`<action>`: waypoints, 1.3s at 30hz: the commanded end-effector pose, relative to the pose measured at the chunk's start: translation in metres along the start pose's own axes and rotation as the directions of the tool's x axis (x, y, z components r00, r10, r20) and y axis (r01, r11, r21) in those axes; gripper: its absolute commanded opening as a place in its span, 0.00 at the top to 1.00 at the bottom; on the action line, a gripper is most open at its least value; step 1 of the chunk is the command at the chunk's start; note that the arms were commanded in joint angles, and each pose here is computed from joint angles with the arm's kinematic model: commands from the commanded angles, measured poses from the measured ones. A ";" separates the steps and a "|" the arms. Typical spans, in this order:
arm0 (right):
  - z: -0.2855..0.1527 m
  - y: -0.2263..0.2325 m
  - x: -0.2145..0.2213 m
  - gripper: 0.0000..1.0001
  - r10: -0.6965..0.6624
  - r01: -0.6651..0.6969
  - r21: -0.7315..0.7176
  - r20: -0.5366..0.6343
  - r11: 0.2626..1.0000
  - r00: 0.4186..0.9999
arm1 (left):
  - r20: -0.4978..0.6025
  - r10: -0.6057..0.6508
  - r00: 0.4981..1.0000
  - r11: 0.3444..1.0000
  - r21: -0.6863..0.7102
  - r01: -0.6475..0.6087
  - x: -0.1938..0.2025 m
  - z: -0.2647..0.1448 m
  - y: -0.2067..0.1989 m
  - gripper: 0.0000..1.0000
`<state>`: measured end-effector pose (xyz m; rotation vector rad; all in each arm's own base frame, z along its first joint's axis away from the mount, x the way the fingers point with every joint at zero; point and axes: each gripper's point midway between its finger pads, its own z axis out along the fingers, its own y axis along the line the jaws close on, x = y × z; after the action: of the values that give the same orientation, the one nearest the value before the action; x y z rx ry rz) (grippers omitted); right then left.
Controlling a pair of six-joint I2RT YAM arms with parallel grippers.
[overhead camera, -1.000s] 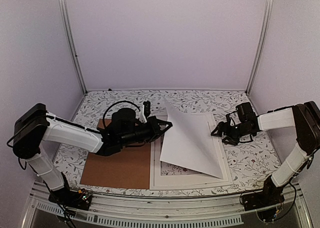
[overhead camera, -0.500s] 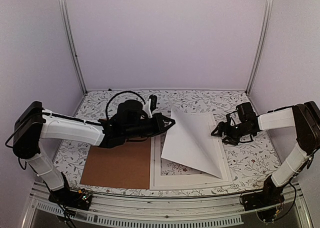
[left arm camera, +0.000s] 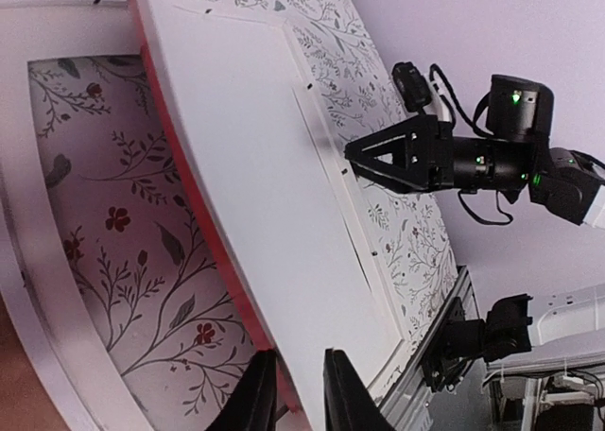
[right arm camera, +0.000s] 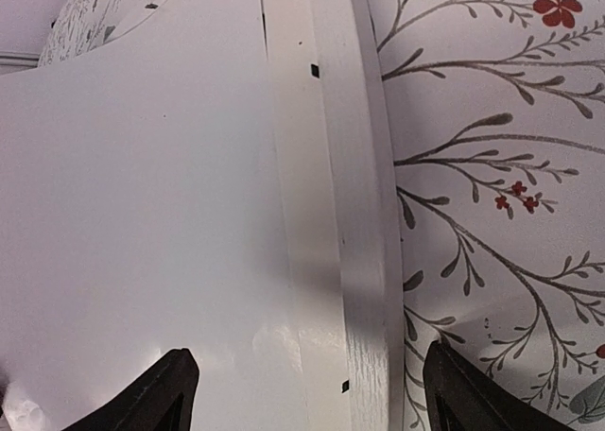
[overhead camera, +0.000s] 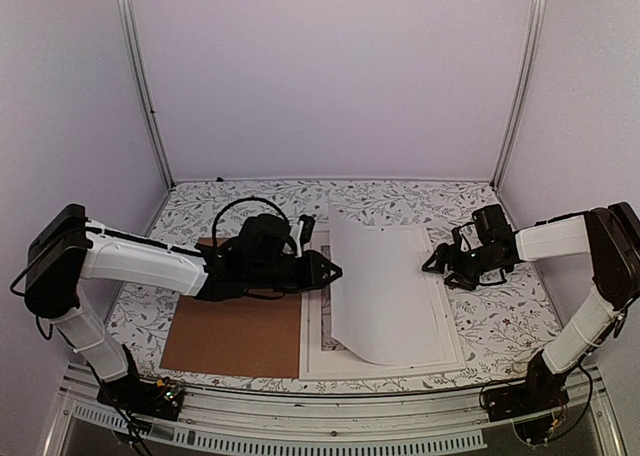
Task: Put the photo into the frame
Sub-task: Place the photo on the mat board.
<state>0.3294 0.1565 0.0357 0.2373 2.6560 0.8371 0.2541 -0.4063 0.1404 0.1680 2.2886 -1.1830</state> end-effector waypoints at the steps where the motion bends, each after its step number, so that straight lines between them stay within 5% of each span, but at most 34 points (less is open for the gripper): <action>1: 0.001 -0.005 0.002 0.14 0.004 -0.004 0.011 -0.015 1.000 1.000 | -0.052 -0.029 0.998 0.999 -0.025 0.027 0.017 0.002 0.016 0.76; 5: 0.002 -0.006 0.003 0.14 0.003 -0.003 0.014 -0.014 1.000 1.000 | -0.069 -0.056 0.996 0.997 -0.053 0.052 0.026 0.001 0.033 0.67; 19: 0.005 -0.009 0.009 0.14 0.008 -0.008 0.003 -0.022 1.000 1.000 | -0.088 -0.081 0.993 0.986 -0.150 0.067 0.034 0.004 0.080 0.65; 33: 0.003 -0.008 0.007 0.14 0.000 0.000 0.007 -0.017 1.000 1.000 | -0.084 -0.123 0.989 0.992 -0.049 0.119 0.026 0.006 0.071 0.99; 39: -0.002 -0.003 0.001 0.13 -0.006 0.006 0.002 -0.006 1.000 1.000 | -0.034 -0.153 0.988 0.986 0.069 0.155 0.011 -0.013 0.043 1.00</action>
<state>0.3301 0.1567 0.0358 0.2252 2.6436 0.8498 0.2530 -0.3662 0.0662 0.0455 2.4588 -1.1851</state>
